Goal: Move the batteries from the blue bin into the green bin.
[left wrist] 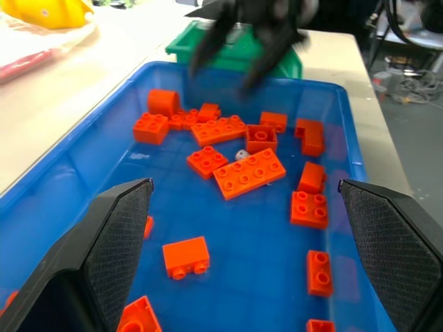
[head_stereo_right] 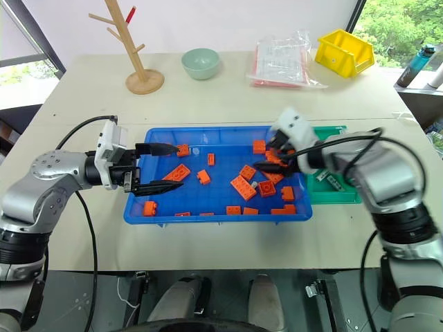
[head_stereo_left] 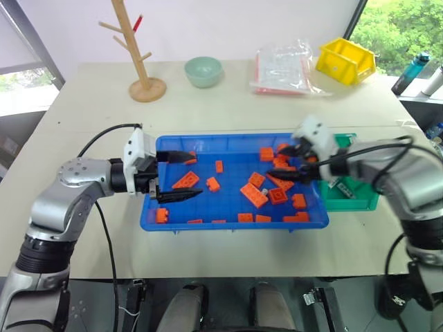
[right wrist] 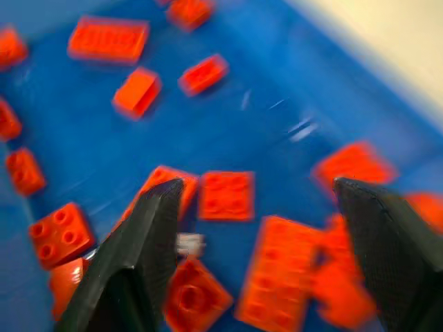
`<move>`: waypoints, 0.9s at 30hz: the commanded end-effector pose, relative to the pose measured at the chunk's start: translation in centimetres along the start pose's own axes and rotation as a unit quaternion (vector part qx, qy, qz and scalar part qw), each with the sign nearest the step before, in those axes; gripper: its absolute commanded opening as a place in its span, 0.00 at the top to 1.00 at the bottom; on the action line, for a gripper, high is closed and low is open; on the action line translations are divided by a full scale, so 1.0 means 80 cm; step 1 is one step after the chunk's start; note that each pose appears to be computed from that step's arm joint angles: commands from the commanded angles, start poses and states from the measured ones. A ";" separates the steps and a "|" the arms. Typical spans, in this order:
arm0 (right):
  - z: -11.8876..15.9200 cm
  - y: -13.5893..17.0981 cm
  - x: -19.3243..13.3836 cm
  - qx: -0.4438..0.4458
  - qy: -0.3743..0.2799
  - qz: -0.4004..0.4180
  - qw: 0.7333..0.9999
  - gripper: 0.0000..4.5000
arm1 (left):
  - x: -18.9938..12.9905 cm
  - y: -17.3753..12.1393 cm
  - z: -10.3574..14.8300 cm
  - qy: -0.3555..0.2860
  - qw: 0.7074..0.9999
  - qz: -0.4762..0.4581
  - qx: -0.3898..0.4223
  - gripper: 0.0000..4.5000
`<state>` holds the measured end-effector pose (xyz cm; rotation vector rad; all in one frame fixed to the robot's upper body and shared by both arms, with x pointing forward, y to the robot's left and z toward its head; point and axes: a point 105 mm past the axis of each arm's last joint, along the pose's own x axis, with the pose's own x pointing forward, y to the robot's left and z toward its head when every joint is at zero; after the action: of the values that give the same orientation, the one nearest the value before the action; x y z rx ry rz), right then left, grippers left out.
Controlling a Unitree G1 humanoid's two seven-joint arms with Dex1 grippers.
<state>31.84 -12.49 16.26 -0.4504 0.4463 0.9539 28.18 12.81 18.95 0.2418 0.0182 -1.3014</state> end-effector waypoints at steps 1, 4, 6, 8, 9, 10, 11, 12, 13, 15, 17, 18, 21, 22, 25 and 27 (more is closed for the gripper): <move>0.004 0.022 0.012 -0.038 0.001 0.014 0.999 0.03 | -0.001 -0.012 0.008 -0.010 1.000 -0.009 0.007 0.00; -0.006 0.036 0.028 -0.034 0.017 0.024 0.999 0.03 | 0.001 -0.019 -0.003 0.007 1.000 -0.018 0.011 0.00; -0.010 0.040 0.033 -0.029 0.024 0.025 0.999 0.03 | 0.002 -0.018 -0.002 0.005 1.000 -0.015 0.011 0.00; -0.014 0.042 0.036 -0.024 0.029 0.024 0.999 0.03 | 0.003 -0.017 0.000 0.001 1.000 -0.011 0.011 0.00; -0.016 0.044 0.038 -0.023 0.032 0.023 0.999 0.03 | 0.003 -0.017 0.001 0.000 1.000 -0.010 0.012 0.00; -0.017 0.044 0.039 -0.021 0.034 0.022 0.999 0.03 | 0.003 -0.016 0.001 0.000 1.000 -0.009 0.012 0.00; -0.019 0.045 0.040 -0.022 0.037 0.020 0.999 0.03 | 0.002 -0.016 0.002 0.000 1.000 -0.009 0.013 0.00; -0.021 0.045 0.041 -0.024 0.039 0.018 0.999 0.03 | 0.002 -0.015 0.002 0.000 1.000 -0.008 0.014 0.00; -0.023 0.045 0.041 -0.025 0.042 0.015 0.999 0.03 | 0.001 -0.014 0.002 0.000 1.000 -0.008 0.014 0.00; -0.025 0.044 0.041 -0.028 0.045 0.009 0.999 0.03 | 0.000 -0.013 0.002 0.002 1.000 -0.009 0.016 0.00; -0.025 0.044 0.040 -0.029 0.043 0.004 0.999 0.14 | 0.000 -0.012 0.002 0.002 1.000 -0.010 0.017 0.00; -0.024 0.044 0.040 -0.029 0.041 0.003 0.999 0.16 | 0.000 -0.012 0.002 0.002 1.000 -0.010 0.018 0.00; -0.021 0.045 0.040 -0.033 0.035 0.002 0.999 0.47 | 0.001 -0.010 0.004 0.002 1.000 -0.012 0.021 0.00; -0.018 0.045 0.040 -0.033 0.031 0.003 0.999 0.58 | 0.002 -0.009 0.005 0.002 1.000 -0.012 0.021 0.00; -0.003 0.043 0.040 -0.030 0.010 0.004 0.999 0.73 | 0.003 -0.005 0.006 0.002 1.000 -0.014 0.024 0.00; 0.013 0.041 0.044 -0.035 -0.010 0.007 0.999 0.73 | 0.004 -0.004 0.007 0.002 1.000 -0.016 0.025 0.00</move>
<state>30.32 -8.57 12.26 -0.5012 0.4945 0.9868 27.94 12.56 18.77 0.2635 0.0213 -1.3216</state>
